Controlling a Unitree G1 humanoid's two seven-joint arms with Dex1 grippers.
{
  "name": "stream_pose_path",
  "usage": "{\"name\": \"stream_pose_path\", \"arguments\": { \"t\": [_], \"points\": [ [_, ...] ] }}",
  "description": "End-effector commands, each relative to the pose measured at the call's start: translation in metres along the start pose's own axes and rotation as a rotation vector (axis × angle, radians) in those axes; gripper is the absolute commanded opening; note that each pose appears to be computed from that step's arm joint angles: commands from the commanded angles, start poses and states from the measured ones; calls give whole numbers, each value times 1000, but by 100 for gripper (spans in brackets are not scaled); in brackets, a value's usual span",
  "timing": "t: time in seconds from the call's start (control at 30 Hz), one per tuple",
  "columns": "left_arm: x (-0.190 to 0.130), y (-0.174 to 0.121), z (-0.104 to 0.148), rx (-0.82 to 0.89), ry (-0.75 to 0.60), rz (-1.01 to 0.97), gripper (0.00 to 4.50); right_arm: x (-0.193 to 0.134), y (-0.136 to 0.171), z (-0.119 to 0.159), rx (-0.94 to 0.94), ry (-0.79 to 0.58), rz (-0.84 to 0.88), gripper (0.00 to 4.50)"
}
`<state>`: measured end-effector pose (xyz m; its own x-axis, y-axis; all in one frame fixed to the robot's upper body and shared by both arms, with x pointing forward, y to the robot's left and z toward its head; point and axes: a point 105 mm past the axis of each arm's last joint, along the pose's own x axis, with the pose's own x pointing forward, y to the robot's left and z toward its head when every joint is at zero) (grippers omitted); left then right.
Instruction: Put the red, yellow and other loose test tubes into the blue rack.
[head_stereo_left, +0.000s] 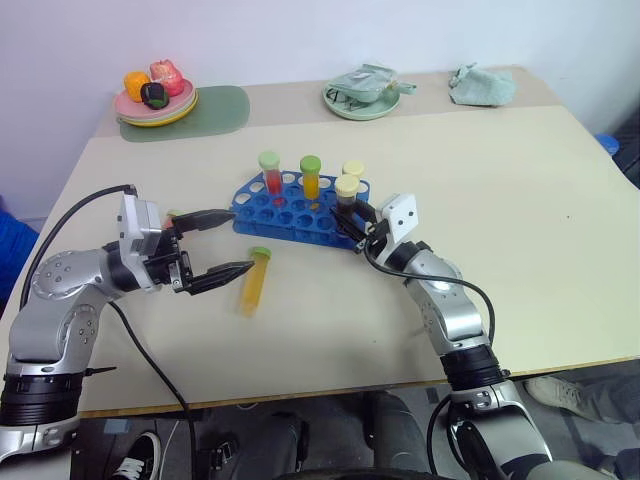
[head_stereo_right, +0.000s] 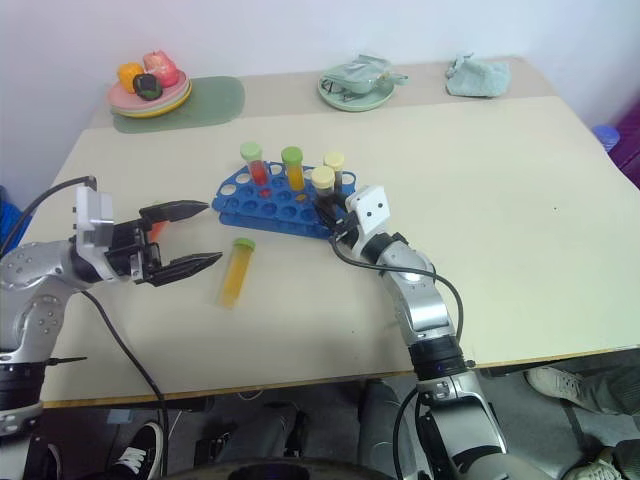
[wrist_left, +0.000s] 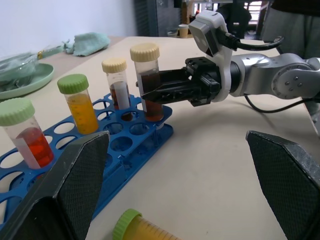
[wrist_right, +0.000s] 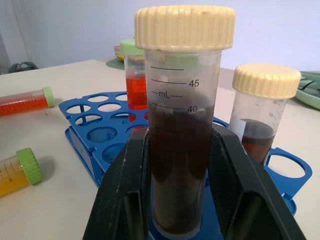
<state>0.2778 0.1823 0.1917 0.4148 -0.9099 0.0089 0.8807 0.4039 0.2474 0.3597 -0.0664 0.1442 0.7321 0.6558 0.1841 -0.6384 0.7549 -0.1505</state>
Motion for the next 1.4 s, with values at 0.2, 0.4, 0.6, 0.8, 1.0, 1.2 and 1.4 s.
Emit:
{"name": "stream_pose_path", "arguments": {
  "t": [0.2,0.4,0.6,0.8,1.0,1.2,1.4],
  "points": [
    [-1,0,11,55,-7,2,450,1,-15,9,43,-26,-16,326],
    [-4,-1,11,50,9,16,450,-10,-28,25,-17,-40,3,446],
    [-7,-6,10,27,48,29,450,-51,-34,44,-23,1,180,446],
    [-10,-2,7,6,92,74,450,-86,-43,68,-44,59,322,446],
    [-15,-1,0,10,214,118,450,-128,-33,87,-70,212,567,446],
    [-17,5,-2,41,333,202,450,-149,-50,94,-156,345,625,446],
    [-7,11,-6,-23,424,334,450,-145,-46,90,-160,341,647,446]
  ]
}}
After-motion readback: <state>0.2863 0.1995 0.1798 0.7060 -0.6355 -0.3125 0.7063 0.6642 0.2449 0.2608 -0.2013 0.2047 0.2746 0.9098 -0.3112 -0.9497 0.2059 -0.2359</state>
